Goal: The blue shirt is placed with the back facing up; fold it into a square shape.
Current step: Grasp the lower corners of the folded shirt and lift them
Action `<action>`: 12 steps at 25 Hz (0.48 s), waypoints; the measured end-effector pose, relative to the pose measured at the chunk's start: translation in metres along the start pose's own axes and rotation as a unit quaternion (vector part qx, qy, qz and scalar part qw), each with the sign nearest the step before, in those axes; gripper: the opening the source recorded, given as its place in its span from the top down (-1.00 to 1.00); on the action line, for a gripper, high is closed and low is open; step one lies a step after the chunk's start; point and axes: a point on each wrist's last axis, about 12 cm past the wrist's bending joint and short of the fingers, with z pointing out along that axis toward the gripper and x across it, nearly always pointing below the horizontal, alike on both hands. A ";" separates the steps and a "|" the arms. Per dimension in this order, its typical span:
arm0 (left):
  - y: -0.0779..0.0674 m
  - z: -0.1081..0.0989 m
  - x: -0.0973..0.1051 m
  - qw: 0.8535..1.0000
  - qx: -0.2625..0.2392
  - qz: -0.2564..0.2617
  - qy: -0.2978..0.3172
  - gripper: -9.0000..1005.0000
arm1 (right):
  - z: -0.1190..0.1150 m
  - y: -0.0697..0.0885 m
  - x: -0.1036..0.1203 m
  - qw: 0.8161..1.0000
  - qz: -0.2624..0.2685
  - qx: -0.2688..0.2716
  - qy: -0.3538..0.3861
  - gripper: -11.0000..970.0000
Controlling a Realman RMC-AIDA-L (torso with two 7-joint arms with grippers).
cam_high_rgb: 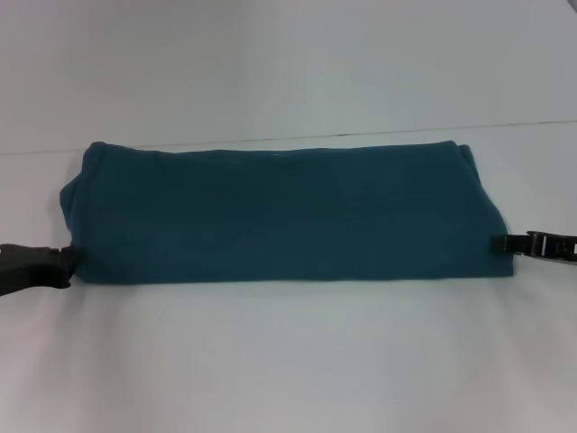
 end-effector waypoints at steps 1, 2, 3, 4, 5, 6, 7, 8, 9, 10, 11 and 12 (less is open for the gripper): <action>0.000 0.000 0.000 1.000 0.000 0.000 0.000 0.98 | 0.000 0.000 0.000 1.000 -0.001 0.001 0.000 0.12; 0.000 0.000 0.000 1.000 0.000 0.000 0.000 0.98 | 0.000 0.000 0.000 1.000 -0.001 0.000 0.000 0.17; 0.000 0.000 0.000 1.000 0.000 0.000 0.001 0.98 | 0.000 0.000 0.000 1.000 -0.001 0.000 0.000 0.23; 0.000 0.000 0.000 1.000 0.000 0.000 0.001 0.98 | 0.001 0.000 0.000 1.000 -0.002 0.000 0.000 0.28; 0.000 0.000 0.000 1.000 0.000 0.000 0.001 0.98 | 0.001 0.001 0.001 1.000 -0.002 0.000 0.000 0.33; 0.000 0.000 0.000 1.000 0.000 0.000 0.001 0.98 | 0.001 0.001 0.001 1.000 -0.003 -0.001 0.000 0.39; 0.000 0.000 0.000 1.000 0.000 0.000 0.001 0.98 | 0.002 0.001 0.001 1.000 -0.004 -0.001 0.000 0.44; 0.000 0.000 0.000 1.000 0.000 0.000 0.001 0.98 | 0.001 0.001 0.001 1.000 -0.004 -0.001 -0.001 0.49; 0.000 0.000 0.000 1.000 0.000 0.001 0.001 0.98 | 0.001 0.000 0.002 1.000 -0.005 -0.001 -0.002 0.58; 0.001 0.000 0.001 1.000 -0.001 -0.001 0.002 0.98 | 0.000 0.000 0.003 1.000 -0.005 -0.001 -0.003 0.67; 0.001 -0.001 0.001 1.000 -0.002 -0.002 0.002 0.98 | -0.001 -0.001 0.004 1.000 -0.005 -0.002 -0.004 0.76; 0.002 -0.002 0.001 1.000 -0.002 -0.003 0.002 0.98 | -0.002 -0.002 0.005 1.000 -0.005 -0.002 -0.004 0.85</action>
